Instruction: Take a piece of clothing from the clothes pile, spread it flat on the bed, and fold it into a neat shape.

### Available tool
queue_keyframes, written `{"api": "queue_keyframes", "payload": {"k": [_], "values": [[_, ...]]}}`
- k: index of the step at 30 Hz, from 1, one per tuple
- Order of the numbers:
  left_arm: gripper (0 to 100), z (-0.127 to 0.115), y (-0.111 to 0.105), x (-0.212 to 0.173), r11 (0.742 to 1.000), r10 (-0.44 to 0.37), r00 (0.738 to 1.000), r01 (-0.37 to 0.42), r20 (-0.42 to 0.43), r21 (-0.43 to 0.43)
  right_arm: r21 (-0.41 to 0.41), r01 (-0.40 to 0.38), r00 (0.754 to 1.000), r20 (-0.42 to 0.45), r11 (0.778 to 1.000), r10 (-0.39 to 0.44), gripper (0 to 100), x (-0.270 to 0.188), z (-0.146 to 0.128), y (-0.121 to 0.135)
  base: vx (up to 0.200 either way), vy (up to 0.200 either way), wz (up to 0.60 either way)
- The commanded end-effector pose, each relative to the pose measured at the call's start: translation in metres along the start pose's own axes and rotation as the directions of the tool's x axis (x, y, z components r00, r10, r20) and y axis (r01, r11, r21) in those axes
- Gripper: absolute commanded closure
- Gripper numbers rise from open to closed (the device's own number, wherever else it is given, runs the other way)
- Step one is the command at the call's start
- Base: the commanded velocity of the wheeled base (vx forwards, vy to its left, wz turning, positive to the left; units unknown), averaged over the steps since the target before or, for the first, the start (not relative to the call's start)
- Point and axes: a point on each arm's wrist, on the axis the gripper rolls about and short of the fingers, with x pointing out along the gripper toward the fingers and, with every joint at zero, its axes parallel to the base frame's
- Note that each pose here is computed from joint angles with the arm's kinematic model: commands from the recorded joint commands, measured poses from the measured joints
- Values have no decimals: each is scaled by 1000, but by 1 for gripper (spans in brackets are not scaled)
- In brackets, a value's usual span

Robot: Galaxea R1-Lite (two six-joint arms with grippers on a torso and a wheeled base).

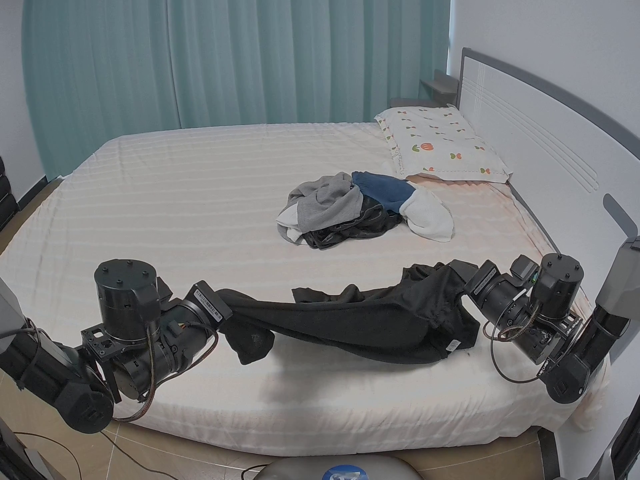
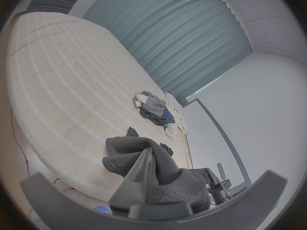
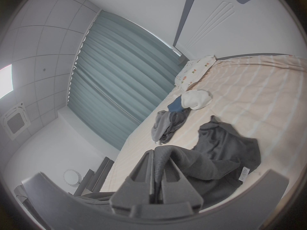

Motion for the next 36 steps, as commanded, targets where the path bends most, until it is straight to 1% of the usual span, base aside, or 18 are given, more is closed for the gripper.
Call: {"api": "queue_keyframes", "payload": {"k": [1, 2, 4, 7, 8, 10, 11, 13, 14, 17, 18, 20, 23, 25, 26, 28, 33, 36], "values": [[100, 8, -1, 0, 1000, 0, 1000, 0, 29, -9, 0, -28, 1000, 12, 1000, 28, 100, 4, 2, 7, 0, 200, 0], [100, 8, -1, 0, 1000, 1, 1000, -1, 28, -8, -1, -29, 999, 13, 1000, 29, 100, 5, 2, 7, 0, 200, 0], [100, 9, 4, -1, 999, 39, 999, -39, 25, -7, -17, -46, 999, 14, 999, 46, 100, 11, 1, 12, 0, 200, 0], [100, 11, 6, -3, 998, 57, 997, -57, 46, -10, -36, -63, 998, 21, 997, 64, 100, 15, 2, 17, 0, 200, 0], [100, 12, 8, -3, 998, 68, 996, -67, 53, -13, -74, -83, 996, 8, 994, 84, 100, 20, -1, 25, 0, 200, 0], [100, 14, 8, -3, 998, 68, 996, -67, 61, -16, -122, -109, 994, 8, 986, 111, 100, 28, -2, 35, 0, 200, 0], [100, 14, 8, -3, 998, 68, 996, -67, 61, -16, -125, -112, 993, 9, 986, 114, 100, 28, -2, 36, 0, 200, 0], [100, 17, 4, -4, 998, 58, 995, -57, 76, -19, -127, -149, 989, 0, 981, 150, 100, 29, -7, 47, 0, 200, 0], [100, 18, 3, -6, 999, 52, 995, -50, 83, -20, -126, -154, 988, -5, 980, 154, 100, 27, -9, 48, 0, 200, 0], [100, 21, 1, -12, 999, 40, 995, -38, 93, -22, -126, -144, 989, 1, 982, 145, 100, 24, -11, 46, 0, 200, 0], [100, 22, -1, -15, 999, 31, 994, -29, 101, -24, -123, -139, 989, 24, 983, 143, 100, 25, -11, 44, 0, 200, 0], [100, 23, -2, -18, 999, 29, 994, -26, 102, -24, -120, -135, 990, 34, 984, 140, 100, 26, -13, 39, 0, 200, 0], [100, 21, 1, -18, 998, 61, 994, -59, 88, -22, -113, -101, 994, 26, 988, 104, 100, 26, -18, 26, 0, 200, 0], [100, 21, 2, -18, 998, 65, 994, -64, 87, -21, -109, -92, 995, 25, 990, 96, 100, 26, -18, 24, 0, 200, 0], [100, 20, 4, -19, 997, 77, 994, -75, 83, -24, -87, -70, 997, 22, 994, 72, 100, 28, -19, 16, 0, 200, 0], [100, 18, 7, -20, 996, 88, 993, -87, 76, -22, -76, -58, 998, 24, 995, 60, 100, 30, -19, 13, 0, 200, 0], [100, 14, 12, -22, 994, 107, 992, -106, 61, -24, -69, -57, 998, 31, 996, 59, 100, 28, -16, 13, 0, 200, 0], [100, 13, 12, -22, 994, 106, 993, -105, 57, -28, -69, -57, 998, 29, 996, 59, 100, 27, -17, 13, 0, 200, 0]]}}
